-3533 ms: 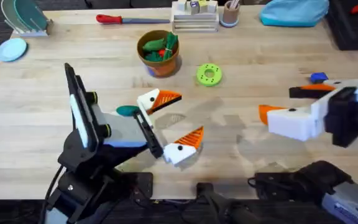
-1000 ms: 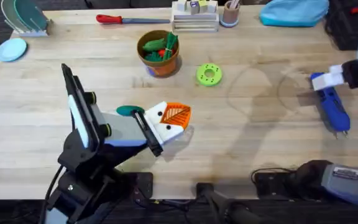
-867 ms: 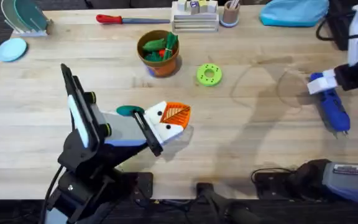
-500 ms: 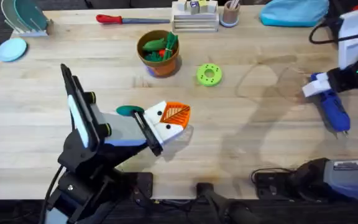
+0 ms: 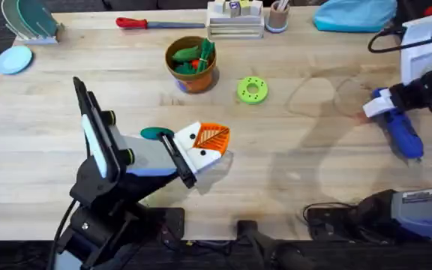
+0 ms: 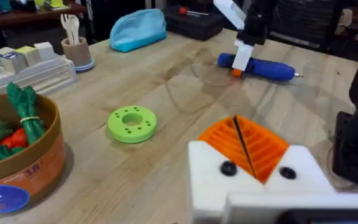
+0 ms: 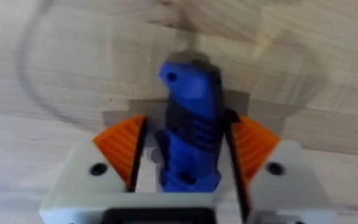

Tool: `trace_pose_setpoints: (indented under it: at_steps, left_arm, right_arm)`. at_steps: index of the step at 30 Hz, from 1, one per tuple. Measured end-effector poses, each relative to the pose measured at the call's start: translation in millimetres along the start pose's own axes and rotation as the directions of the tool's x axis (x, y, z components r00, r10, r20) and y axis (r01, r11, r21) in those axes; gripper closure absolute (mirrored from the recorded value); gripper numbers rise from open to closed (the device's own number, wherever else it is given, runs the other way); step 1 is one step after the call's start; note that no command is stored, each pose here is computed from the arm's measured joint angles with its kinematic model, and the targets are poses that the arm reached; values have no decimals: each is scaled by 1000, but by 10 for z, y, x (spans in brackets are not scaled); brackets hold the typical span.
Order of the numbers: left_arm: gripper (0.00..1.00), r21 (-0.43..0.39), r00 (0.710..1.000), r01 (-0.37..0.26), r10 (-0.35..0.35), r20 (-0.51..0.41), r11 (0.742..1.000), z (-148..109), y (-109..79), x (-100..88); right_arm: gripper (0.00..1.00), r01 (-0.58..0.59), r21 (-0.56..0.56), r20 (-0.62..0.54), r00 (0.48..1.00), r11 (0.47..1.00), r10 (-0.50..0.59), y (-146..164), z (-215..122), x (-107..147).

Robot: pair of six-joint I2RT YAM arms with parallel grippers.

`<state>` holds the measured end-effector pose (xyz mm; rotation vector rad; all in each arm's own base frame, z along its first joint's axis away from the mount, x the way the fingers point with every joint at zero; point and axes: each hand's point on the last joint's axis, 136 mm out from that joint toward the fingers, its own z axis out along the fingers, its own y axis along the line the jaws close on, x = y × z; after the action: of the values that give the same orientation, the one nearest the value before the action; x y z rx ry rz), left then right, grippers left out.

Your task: Pick up the gripper from the table and insert it into the empty holder that is missing its gripper. Then pick up a screw, insert it into the mounting hole, and use the screwdriver to tighten it. Finally, clean up the table by picking up the vegetable and placing it into the bucket.

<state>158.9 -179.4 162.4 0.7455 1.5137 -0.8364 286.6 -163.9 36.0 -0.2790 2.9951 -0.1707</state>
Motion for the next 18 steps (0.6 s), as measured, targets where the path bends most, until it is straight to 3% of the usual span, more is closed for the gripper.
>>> trace_pose_setpoints:
  at_steps: [12, 15, 18]
  left_arm:
    - [988, -1, 1000, 0, 0, 0, 1000, 0, 1, -1]
    - [988, -1, 1000, 0, 0, 0, 1000, 0, 1, 0]
    - [988, 0, 1000, 0, 0, 0, 1000, 0, 1, -1]
  right_arm:
    - [780, 6, 8, 15, 1000, 1000, -6, -24, 30, -48]
    - [969, 7, 23, 13, 1000, 1000, -7, -57, 34, -50]
    - [979, 5, 28, 12, 1000, 1000, -5, -63, 34, -51]
